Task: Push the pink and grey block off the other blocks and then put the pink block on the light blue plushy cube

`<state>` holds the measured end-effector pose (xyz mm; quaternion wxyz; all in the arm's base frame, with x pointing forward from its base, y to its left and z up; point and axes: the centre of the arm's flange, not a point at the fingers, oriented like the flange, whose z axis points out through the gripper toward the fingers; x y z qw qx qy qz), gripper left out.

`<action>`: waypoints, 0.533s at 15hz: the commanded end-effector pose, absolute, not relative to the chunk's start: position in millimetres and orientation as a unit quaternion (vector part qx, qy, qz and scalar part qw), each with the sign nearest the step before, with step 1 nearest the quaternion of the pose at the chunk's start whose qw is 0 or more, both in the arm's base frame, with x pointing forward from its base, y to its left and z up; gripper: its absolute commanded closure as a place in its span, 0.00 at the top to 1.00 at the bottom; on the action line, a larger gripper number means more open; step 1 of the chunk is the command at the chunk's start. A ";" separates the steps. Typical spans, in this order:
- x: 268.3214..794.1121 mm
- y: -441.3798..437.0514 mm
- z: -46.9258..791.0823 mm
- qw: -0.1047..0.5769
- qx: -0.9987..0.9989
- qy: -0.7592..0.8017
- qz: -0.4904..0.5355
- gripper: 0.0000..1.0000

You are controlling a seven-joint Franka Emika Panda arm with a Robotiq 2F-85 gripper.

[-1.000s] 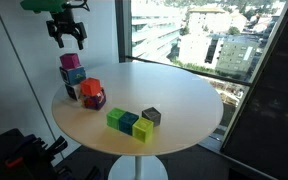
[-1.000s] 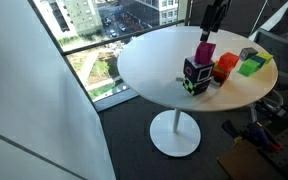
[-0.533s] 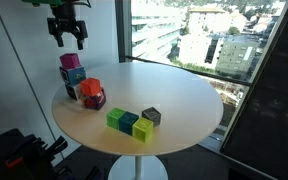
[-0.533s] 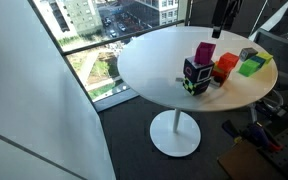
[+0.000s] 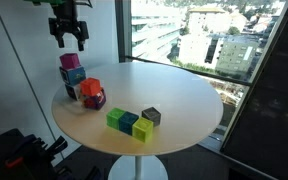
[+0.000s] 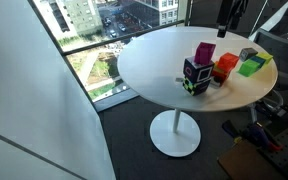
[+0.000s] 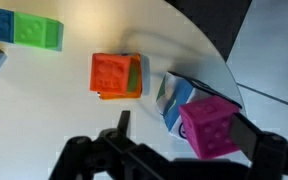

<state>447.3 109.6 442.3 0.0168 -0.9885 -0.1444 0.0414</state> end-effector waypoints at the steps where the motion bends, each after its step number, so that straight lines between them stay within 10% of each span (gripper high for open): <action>1: 447.4 109.9 441.8 0.017 -0.988 -0.145 0.042 1.00; 8: 448.3 111.3 446.3 0.016 -0.988 -0.147 0.040 1.00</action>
